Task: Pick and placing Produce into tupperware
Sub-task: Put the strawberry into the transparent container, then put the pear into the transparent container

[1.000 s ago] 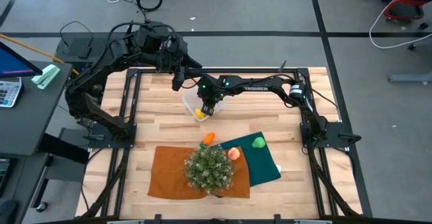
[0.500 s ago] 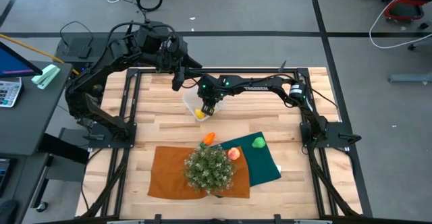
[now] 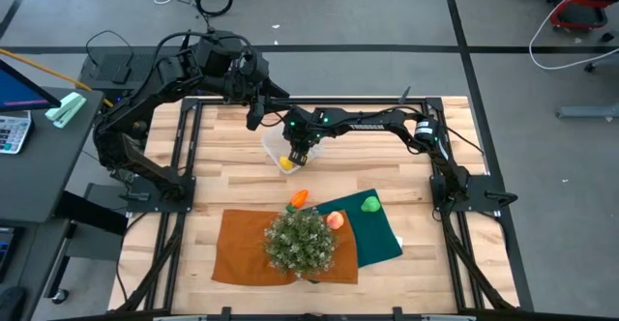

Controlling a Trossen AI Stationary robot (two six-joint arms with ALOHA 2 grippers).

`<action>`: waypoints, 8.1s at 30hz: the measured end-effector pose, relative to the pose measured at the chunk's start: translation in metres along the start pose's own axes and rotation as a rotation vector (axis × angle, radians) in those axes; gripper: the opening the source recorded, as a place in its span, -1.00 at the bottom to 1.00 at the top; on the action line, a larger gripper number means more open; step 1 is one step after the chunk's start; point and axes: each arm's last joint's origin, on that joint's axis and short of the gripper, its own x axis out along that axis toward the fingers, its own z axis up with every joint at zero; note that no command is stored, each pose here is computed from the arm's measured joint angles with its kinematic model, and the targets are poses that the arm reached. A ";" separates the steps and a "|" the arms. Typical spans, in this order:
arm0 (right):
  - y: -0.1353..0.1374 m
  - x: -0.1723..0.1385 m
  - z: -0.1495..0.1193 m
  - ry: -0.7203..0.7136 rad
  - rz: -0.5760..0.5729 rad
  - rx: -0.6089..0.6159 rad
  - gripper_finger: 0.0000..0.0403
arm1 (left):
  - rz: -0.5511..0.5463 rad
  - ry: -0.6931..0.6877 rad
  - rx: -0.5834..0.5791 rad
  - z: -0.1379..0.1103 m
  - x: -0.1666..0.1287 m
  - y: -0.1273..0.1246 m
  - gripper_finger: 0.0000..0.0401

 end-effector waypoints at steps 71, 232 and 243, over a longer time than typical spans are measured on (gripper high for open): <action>0.028 -0.229 -0.171 0.079 0.174 0.192 -0.12 | 0.000 -0.009 0.033 0.001 0.000 0.000 -0.13; 0.008 -0.114 -0.024 0.159 0.076 -0.178 -0.08 | -0.031 -0.001 0.076 0.000 -0.003 -0.014 -0.12; 0.001 -0.097 0.020 0.060 0.134 -0.217 -0.08 | -0.027 -0.074 0.107 0.004 -0.028 -0.022 -0.14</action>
